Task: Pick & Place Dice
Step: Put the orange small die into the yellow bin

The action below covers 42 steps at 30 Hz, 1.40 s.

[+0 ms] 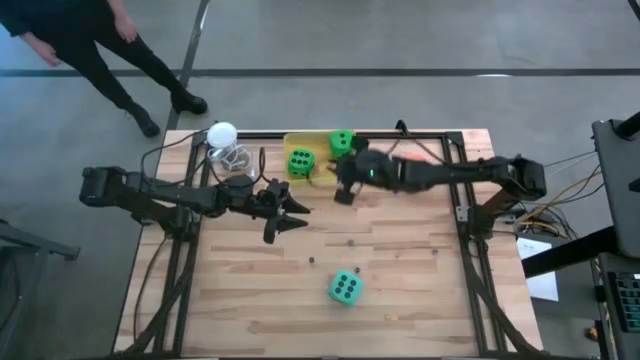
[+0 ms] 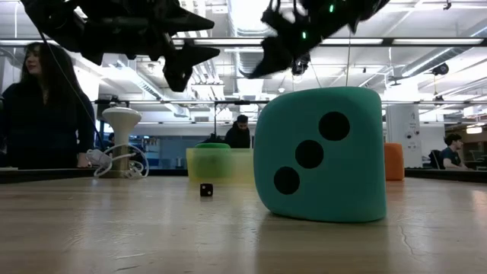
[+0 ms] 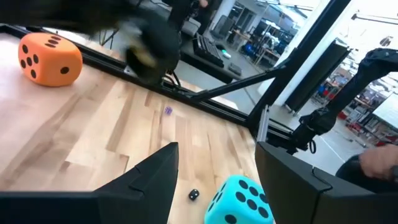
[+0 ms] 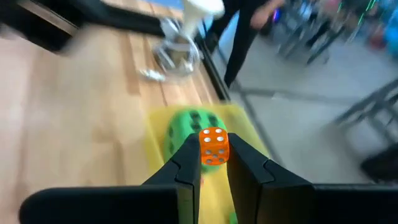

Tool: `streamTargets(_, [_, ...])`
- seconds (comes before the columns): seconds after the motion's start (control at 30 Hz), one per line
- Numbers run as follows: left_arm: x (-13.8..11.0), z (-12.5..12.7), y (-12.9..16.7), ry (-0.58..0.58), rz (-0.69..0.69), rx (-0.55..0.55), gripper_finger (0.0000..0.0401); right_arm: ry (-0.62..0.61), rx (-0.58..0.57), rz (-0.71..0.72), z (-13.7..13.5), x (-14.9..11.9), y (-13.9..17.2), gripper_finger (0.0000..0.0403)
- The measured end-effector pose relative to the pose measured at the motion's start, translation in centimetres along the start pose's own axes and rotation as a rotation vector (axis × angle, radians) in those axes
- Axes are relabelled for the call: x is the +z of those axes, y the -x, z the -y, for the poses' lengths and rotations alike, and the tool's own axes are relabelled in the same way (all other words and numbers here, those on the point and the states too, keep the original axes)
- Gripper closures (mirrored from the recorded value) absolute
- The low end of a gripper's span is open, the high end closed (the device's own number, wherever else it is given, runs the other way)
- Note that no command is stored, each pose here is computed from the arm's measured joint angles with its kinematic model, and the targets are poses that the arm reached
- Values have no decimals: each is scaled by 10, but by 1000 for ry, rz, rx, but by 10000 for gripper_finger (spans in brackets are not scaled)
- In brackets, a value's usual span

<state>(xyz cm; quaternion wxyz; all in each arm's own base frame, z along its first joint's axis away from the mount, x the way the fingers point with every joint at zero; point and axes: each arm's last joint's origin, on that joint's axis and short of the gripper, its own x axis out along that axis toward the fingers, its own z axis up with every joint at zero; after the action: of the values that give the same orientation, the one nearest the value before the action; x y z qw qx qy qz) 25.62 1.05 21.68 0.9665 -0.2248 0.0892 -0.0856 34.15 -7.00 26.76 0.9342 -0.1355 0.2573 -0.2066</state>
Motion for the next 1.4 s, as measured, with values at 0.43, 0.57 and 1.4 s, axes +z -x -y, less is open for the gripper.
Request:
streamTargets(0.43, [-1, 0, 0, -29, -5, 2, 185, -211, 97, -283, 54, -64, -42, 358])
streamTargets(0.57, [-1, 0, 0, -31, -8, 3, 185, -230, 98, -351, 55, -77, -50, 358])
streamTargets(1.4, [-2, -1, 0, -32, -13, 10, 185, -321, 148, -428, 75, -99, -58, 329])
